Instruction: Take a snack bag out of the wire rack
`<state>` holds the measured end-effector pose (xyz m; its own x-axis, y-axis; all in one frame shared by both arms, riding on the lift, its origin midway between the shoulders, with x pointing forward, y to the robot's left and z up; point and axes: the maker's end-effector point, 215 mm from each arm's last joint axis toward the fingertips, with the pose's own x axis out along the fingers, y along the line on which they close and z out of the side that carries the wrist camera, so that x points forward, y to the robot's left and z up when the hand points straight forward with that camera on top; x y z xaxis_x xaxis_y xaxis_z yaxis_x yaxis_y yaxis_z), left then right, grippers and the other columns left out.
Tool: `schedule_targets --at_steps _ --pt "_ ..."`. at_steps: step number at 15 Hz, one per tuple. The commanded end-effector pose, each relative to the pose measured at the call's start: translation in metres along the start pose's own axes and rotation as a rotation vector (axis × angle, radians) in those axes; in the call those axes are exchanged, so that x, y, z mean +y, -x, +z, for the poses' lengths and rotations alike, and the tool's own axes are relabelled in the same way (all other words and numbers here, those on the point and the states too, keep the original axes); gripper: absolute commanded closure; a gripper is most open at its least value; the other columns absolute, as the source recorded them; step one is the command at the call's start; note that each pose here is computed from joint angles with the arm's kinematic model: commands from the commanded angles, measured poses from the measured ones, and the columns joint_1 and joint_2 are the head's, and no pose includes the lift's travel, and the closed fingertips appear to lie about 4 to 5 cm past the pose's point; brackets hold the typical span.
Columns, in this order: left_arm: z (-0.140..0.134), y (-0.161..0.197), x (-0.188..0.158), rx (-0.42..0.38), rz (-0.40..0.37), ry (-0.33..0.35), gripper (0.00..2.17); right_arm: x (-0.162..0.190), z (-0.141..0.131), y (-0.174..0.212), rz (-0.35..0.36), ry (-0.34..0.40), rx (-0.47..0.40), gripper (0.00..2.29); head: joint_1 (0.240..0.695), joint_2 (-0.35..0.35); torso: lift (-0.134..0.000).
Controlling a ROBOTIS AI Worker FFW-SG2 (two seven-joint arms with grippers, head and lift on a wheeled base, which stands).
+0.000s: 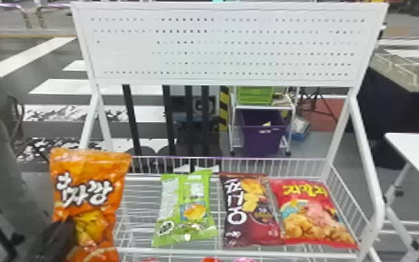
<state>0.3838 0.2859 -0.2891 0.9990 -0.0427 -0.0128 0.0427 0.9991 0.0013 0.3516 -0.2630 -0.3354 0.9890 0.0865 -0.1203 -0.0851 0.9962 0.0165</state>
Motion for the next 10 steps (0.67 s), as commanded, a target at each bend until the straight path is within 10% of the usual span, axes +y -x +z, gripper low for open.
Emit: schedule_targets --at_steps 1,10 --pt "-0.0001 0.0 -0.0004 0.0 -0.001 0.0 2.06 0.0008 0.0001 0.0 0.001 0.002 0.0 0.12 0.499 0.0 0.0" --pt "-0.0003 -0.0004 -0.0035 0.0 -0.006 0.003 2.06 0.0034 0.0027 -0.0071 0.001 -0.005 -0.011 0.12 0.499 0.0 0.0"
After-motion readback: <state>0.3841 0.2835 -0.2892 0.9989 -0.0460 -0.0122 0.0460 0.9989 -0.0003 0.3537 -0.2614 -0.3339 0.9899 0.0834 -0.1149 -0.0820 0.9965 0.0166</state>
